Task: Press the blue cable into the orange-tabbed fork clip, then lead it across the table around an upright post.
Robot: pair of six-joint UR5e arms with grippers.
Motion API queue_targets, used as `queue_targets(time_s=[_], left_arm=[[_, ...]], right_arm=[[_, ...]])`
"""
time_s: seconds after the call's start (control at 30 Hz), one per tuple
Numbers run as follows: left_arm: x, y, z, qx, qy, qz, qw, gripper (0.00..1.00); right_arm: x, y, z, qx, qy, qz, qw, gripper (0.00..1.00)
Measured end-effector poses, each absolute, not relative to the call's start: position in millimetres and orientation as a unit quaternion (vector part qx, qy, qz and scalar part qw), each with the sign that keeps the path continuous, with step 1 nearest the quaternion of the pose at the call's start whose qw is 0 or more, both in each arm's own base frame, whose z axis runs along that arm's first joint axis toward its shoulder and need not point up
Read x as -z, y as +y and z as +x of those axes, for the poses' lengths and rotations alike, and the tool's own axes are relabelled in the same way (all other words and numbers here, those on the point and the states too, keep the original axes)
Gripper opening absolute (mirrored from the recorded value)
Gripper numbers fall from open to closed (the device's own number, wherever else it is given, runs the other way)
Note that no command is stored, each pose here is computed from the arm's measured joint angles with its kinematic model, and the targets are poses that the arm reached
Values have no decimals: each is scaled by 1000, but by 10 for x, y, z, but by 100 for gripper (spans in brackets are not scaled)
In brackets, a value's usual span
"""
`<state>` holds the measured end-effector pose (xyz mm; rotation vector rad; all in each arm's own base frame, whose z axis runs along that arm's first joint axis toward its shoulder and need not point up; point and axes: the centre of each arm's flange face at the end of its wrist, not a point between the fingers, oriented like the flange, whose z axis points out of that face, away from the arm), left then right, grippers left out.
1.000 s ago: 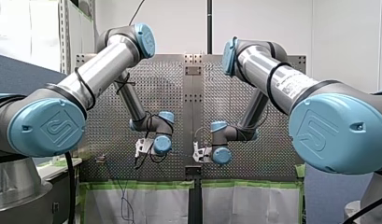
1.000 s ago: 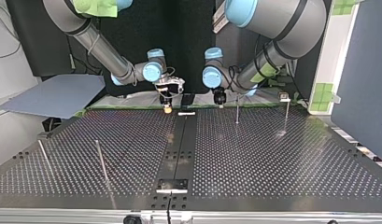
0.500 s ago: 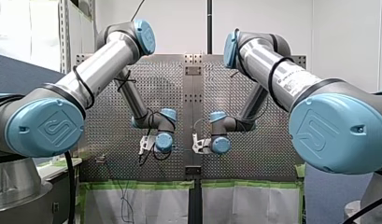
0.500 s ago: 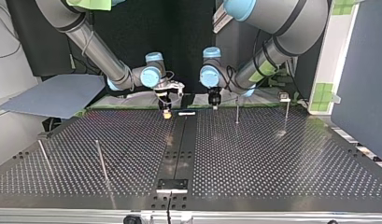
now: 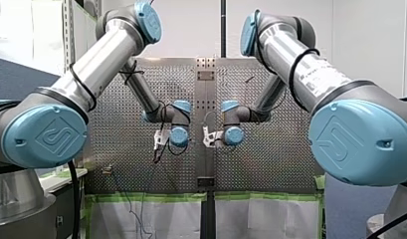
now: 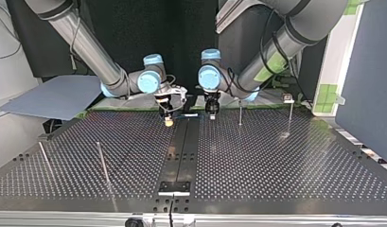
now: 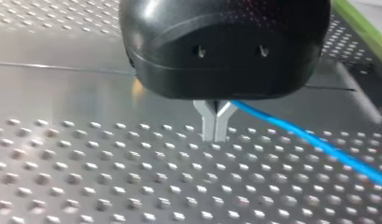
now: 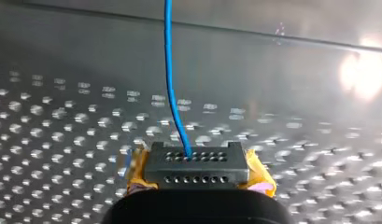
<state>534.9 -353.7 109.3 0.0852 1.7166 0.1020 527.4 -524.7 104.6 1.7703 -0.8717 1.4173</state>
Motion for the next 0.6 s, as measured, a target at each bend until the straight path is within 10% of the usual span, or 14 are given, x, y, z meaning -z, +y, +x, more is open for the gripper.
queue_targets(time_s=[0.6], left_arm=[[-1782, -3662, 5303, -7, 723, 22, 690, 0]], right_arm=[[-2098, -5118, 5271, -569, -322, 666, 361, 0]])
